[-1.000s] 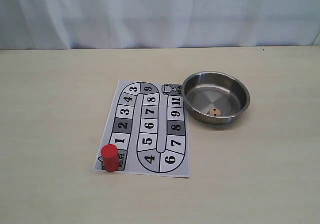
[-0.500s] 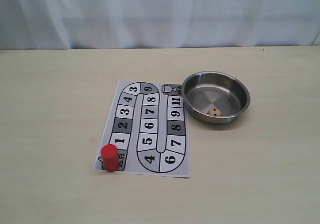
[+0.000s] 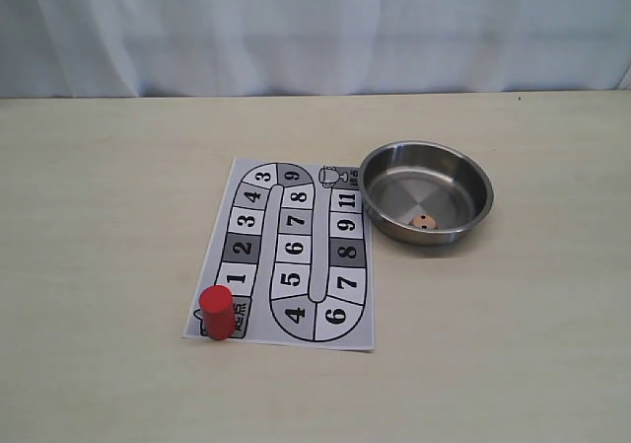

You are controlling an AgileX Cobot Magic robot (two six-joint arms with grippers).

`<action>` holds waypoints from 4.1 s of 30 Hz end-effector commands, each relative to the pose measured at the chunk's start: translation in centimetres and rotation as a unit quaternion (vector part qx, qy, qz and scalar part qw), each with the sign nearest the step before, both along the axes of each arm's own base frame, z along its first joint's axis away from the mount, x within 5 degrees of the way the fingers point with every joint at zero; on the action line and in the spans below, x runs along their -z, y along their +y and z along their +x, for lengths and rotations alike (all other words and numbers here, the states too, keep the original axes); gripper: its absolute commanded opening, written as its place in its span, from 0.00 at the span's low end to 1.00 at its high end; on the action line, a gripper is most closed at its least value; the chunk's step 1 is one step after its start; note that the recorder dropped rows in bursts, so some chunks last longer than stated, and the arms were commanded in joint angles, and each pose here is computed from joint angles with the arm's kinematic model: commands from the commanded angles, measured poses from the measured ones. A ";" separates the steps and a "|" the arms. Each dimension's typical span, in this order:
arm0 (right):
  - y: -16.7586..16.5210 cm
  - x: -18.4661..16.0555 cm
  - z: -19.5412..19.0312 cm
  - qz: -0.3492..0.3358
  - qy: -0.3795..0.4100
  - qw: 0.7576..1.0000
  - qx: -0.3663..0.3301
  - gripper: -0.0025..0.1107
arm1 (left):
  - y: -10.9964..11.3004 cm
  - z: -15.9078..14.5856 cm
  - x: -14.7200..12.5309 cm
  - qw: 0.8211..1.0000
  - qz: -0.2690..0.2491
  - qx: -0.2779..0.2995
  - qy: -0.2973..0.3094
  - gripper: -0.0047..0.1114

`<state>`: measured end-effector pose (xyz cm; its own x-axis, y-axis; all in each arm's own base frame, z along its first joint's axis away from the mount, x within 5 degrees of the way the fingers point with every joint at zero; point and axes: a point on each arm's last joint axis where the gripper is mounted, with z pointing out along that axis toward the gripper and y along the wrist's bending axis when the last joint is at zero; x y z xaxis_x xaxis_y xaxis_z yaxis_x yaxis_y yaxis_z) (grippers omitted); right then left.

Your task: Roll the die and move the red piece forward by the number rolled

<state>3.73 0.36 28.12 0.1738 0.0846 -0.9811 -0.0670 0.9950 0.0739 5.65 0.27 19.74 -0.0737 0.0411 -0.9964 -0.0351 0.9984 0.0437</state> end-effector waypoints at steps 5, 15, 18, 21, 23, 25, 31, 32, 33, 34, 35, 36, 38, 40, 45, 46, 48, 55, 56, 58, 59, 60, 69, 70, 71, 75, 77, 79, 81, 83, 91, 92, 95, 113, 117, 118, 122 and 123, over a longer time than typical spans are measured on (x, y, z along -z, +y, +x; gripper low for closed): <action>0.4 -3.2 0.4 -0.012 0.079 0.997 -0.019 0.06 | 0.0 0.0 -0.3 1.000 -0.001 0.001 -0.009 0.04; 0.5 -6.5 6.5 -0.015 0.178 0.984 -0.022 0.06 | 0.0 0.0 -0.3 1.000 -0.001 0.001 -0.009 0.04; 0.6 -6.7 8.9 -0.016 0.213 0.977 -0.022 0.06 | 0.0 0.0 -0.3 1.000 -0.001 0.001 -0.009 0.04; 0.7 -6.8 11.4 -0.056 0.240 0.969 -0.025 0.06 | 0.0 0.0 -0.3 1.000 -0.001 0.001 -0.009 0.04; 0.7 -6.7 13.2 -0.064 0.267 0.961 -0.028 0.08 | 0.0 0.0 -0.3 1.000 -0.001 0.001 -0.009 0.04; 0.9 -6.3 15.2 -0.062 0.299 0.952 -0.034 0.16 | 0.0 0.0 -0.3 1.000 -0.001 0.001 -0.009 0.04; 1.4 -4.8 20.6 -0.048 0.402 0.913 -0.057 0.36 | 0.0 0.0 -0.3 1.000 -0.001 0.001 -0.009 0.04; 1.4 -4.5 21.5 -0.055 0.418 0.904 -0.063 0.36 | 0.0 0.0 -0.3 1.000 -0.001 0.001 -0.009 0.04; 1.5 -4.5 22.2 -0.059 0.429 0.899 -0.067 0.36 | 0.0 0.0 -0.3 1.000 -0.001 0.001 -0.009 0.04; 1.6 -4.2 23.1 -0.060 0.445 0.891 -0.071 0.36 | 0.0 0.0 -0.3 1.000 -0.001 0.001 -0.009 0.04; 1.6 -3.9 23.9 -0.060 0.460 0.883 -0.075 0.36 | 0.0 0.0 -0.3 1.000 -0.001 0.001 -0.009 0.04; 1.7 -3.5 24.8 -0.055 0.473 0.876 -0.078 0.36 | 0.0 0.0 -0.3 1.000 -0.001 0.001 -0.009 0.04; 2.2 -2.8 26.3 -0.055 0.497 0.861 -0.090 0.36 | 0.0 0.0 -0.3 1.000 -0.001 0.001 -0.009 0.04; 3.2 -2.1 27.7 -0.079 0.516 0.847 -0.104 0.36 | 0.0 0.0 -0.3 1.000 -0.001 0.001 -0.009 0.04; 6.8 -0.8 30.2 -0.098 0.530 0.833 -0.127 0.36 | 0.0 0.0 -0.3 1.000 -0.001 0.001 -0.009 0.04; 7.5 -0.5 30.8 -0.104 0.532 0.831 -0.128 0.36 | 0.0 0.0 -0.3 1.000 -0.001 0.001 -0.009 0.04; 8.5 0.2 31.4 -0.112 0.542 0.822 -0.134 0.36 | 0.0 0.0 -0.3 1.000 -0.001 0.001 -0.009 0.04; 10.0 2.5 34.2 -0.077 0.588 0.797 -0.118 0.36 | 0.0 0.0 -0.3 1.000 -0.001 0.001 -0.009 0.04; 10.0 2.9 34.5 -0.083 0.593 0.792 -0.116 0.36 | 0.0 0.0 -0.3 1.000 -0.001 0.001 -0.009 0.04; 10.0 4.0 35.0 -0.085 0.607 0.783 -0.107 0.39 | 0.0 0.0 -0.3 1.000 -0.001 0.001 -0.009 0.04; 10.0 4.6 35.2 -0.085 0.611 0.779 -0.107 0.42 | 0.0 0.0 -0.3 1.000 -0.001 0.001 -0.009 0.04; 10.1 5.2 35.4 -0.086 0.616 0.775 -0.106 0.47 | 0.0 0.0 -0.3 1.000 -0.001 0.001 -0.009 0.04; 10.2 9.2 36.5 -0.047 0.650 0.754 -0.078 0.52 | 0.0 0.0 -0.3 1.000 -0.001 0.001 -0.009 0.04; 10.3 9.7 36.6 -0.040 0.655 0.751 -0.073 0.52 | 0.0 0.0 -0.3 1.000 -0.001 0.001 -0.009 0.04; 10.3 10.0 36.6 -0.033 0.658 0.749 -0.068 0.52 | 0.0 0.0 -0.3 1.000 -0.001 0.001 -0.009 0.04; 10.3 11.1 37.1 -0.006 0.660 0.749 -0.050 0.52 | 0.0 0.0 -0.3 1.000 -0.001 0.001 -0.009 0.04; 10.2 11.7 37.3 0.017 0.660 0.750 -0.036 0.52 | 0.0 0.0 -0.3 1.000 -0.001 0.001 -0.009 0.04; 10.1 12.1 37.6 0.021 0.657 0.753 -0.034 0.52 | 0.0 0.0 -0.3 1.000 -0.001 0.001 -0.009 0.04; 9.9 12.9 37.8 0.022 0.661 0.749 -0.031 0.52 | 0.0 0.0 -0.3 1.000 -0.001 0.001 -0.009 0.04; 9.9 14.1 37.9 0.019 0.671 0.740 -0.029 0.52 | 0.0 0.0 -0.3 1.000 -0.002 0.001 -0.008 0.04; 10.0 14.7 37.8 0.020 0.681 0.731 -0.027 0.46 | 0.0 0.0 -0.3 1.000 -0.002 0.001 -0.008 0.04; 10.0 14.7 37.8 0.020 0.681 0.731 -0.027 0.46 | 0.0 0.0 -0.3 1.000 -0.002 0.001 -0.008 0.04; 10.1 14.7 37.7 0.022 0.681 0.731 -0.027 0.46 | 0.0 0.0 -0.3 1.000 -0.002 0.001 -0.008 0.04; 10.2 15.0 38.1 0.030 0.668 0.743 -0.031 0.06 | 0.0 0.0 -0.3 1.000 -0.001 0.001 -0.009 0.04; 10.0 12.2 38.2 0.018 0.632 0.774 -0.035 0.06 | 0.0 0.0 -0.3 1.000 -0.001 0.001 -0.009 0.04; 9.9 11.5 38.1 0.013 0.629 0.777 -0.035 0.06 | 0.0 0.0 -0.3 1.000 -0.001 0.001 -0.009 0.04; 9.3 9.2 37.2 -0.029 0.631 0.775 -0.027 0.06 | 0.0 0.0 -0.3 1.000 -0.001 0.001 -0.009 0.04; 9.0 8.9 37.0 -0.043 0.635 0.771 -0.022 0.06 | 0.0 0.0 -0.3 1.000 -0.001 0.001 -0.009 0.04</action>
